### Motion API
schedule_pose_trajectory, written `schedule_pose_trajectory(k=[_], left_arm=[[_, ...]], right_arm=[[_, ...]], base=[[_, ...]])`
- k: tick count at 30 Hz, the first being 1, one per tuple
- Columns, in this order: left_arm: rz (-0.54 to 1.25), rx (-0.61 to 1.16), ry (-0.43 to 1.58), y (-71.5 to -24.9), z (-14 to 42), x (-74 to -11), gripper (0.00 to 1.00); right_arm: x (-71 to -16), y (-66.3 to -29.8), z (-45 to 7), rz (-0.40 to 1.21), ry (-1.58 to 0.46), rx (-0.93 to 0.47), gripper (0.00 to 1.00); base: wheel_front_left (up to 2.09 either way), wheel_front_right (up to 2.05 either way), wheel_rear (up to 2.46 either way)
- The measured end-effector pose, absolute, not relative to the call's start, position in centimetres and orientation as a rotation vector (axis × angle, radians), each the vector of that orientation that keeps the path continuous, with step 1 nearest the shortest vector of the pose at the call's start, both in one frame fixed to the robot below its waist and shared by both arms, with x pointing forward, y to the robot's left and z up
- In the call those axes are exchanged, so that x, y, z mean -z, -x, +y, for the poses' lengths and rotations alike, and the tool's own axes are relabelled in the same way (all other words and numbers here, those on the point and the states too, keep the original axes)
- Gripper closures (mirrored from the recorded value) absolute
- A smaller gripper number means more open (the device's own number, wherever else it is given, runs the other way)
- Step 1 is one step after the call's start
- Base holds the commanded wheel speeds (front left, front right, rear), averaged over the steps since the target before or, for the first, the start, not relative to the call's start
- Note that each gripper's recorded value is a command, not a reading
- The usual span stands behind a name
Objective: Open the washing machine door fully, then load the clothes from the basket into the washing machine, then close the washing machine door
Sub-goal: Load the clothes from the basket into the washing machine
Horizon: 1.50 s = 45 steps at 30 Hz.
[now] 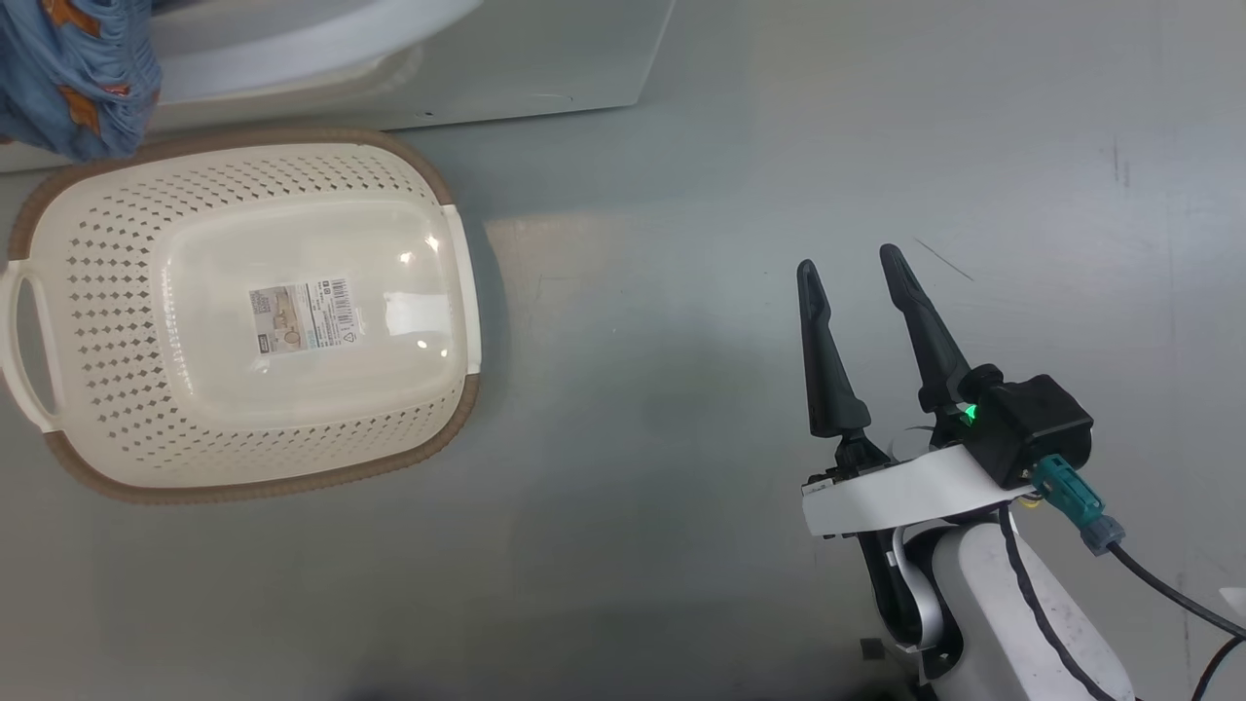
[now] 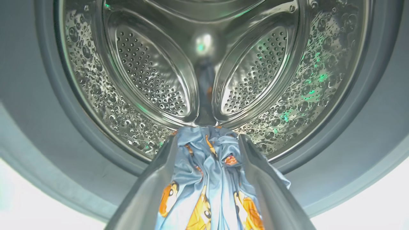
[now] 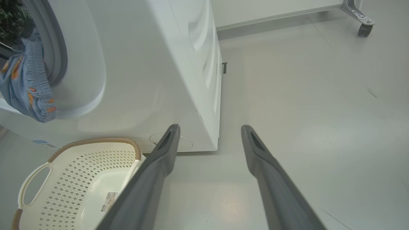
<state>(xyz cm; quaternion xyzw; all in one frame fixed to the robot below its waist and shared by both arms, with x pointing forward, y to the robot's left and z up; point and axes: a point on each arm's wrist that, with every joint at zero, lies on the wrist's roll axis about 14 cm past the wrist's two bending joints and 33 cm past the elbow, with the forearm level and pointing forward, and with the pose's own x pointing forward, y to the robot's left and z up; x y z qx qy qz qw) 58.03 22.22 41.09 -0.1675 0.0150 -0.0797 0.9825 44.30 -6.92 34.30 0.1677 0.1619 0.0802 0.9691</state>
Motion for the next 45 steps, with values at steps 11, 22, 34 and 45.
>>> schedule_pose_trajectory(k=[11, 22, 34, 45], left_arm=[[0.099, 0.093, 0.332, -54.8, 23.6, -38.9, 0.0], [0.154, 0.08, 0.331, -52.2, 23.2, -37.4, 0.0], [0.212, 0.064, 0.345, -49.6, 22.9, -36.0, 0.0], [0.268, 0.046, 0.335, -47.3, 23.1, -35.0, 0.0]], right_arm=[[-34.8, -44.3, -6.9, 0.316, -0.337, -0.166, 0.0], [-34.8, -44.3, -6.7, 0.319, -0.338, -0.173, 0.0], [-34.8, -44.2, -6.6, 0.318, -0.336, -0.174, 0.0], [-35.2, -44.2, -6.7, 0.311, -0.331, -0.175, 0.0]], base=[[0.0, 0.0, 0.0], [0.0, 0.0, 0.0], [0.0, 0.0, 0.0], [0.0, 0.0, 0.0]])
